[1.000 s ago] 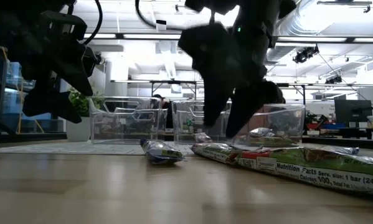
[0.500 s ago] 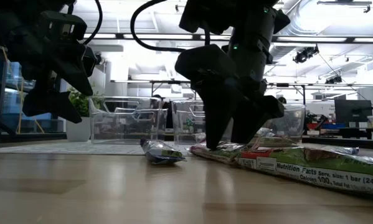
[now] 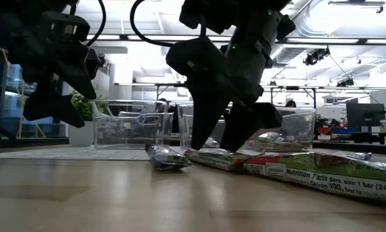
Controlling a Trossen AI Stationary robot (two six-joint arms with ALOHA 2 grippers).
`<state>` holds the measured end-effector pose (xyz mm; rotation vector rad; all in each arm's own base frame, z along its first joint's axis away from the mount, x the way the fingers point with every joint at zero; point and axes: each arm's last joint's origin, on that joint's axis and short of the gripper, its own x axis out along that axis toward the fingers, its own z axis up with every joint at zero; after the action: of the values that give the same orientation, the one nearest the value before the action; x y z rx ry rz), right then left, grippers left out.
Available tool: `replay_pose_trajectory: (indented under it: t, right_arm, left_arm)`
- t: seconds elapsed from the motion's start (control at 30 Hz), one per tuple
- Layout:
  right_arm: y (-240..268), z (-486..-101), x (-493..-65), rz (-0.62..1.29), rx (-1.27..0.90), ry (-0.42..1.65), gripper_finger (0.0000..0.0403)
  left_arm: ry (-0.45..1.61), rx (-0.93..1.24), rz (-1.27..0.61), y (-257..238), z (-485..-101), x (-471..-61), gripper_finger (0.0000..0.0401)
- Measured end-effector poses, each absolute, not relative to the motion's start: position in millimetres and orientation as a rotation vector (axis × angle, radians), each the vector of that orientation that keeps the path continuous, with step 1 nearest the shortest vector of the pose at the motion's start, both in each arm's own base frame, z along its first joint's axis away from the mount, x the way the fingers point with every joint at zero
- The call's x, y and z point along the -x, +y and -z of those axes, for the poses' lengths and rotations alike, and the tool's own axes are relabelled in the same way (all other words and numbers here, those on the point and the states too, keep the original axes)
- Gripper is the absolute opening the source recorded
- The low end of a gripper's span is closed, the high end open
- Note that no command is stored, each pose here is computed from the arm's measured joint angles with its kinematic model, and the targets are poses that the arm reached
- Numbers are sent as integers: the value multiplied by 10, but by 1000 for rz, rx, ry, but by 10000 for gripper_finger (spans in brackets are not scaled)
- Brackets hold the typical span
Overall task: Pick and place Granola Bars by type
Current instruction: Put the red granola bar into the middle transparent bin
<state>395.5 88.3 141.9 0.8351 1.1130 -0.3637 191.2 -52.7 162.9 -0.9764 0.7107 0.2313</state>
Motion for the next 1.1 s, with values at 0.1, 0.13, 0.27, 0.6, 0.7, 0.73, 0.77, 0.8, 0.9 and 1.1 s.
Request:
replay_pose_trajectory:
  t: [0.1, 0.13, 0.27, 0.6, 0.7, 0.73, 0.77, 0.8, 0.9, 1.1]
  right_arm:
    - [883, -1407, -3954, 371, -829, 1114, 216]
    - [884, -1390, -3959, 372, -827, 1118, 214]
    - [894, -1287, -3974, 363, -827, 1155, 213]
    - [896, -1256, -3976, 374, -832, 1156, 205]
    - [895, -1259, -3973, 371, -836, 1159, 191]
    - [895, -1258, -3971, 371, -837, 1161, 185]
    - [895, -1258, -3970, 371, -837, 1162, 179]
    - [895, -1257, -3969, 370, -837, 1163, 172]
    - [895, -1254, -3966, 366, -839, 1169, 152]
    - [894, -1265, -3962, 362, -841, 1171, 121]
  left_arm:
    - [711, 976, -231, -527, -1629, -1913, 271]
    - [711, 976, -231, -527, -1629, -1912, 271]
    - [711, 976, -232, -527, -1629, -1912, 271]
    - [713, 975, -233, -527, -1627, -1911, 271]
    - [713, 974, -233, -527, -1627, -1911, 271]
    - [713, 974, -233, -527, -1627, -1911, 271]
    - [713, 974, -233, -527, -1627, -1911, 271]
    - [713, 974, -232, -527, -1628, -1911, 271]
    - [712, 974, -233, -527, -1627, -1911, 271]
    - [712, 974, -233, -527, -1627, -1911, 271]
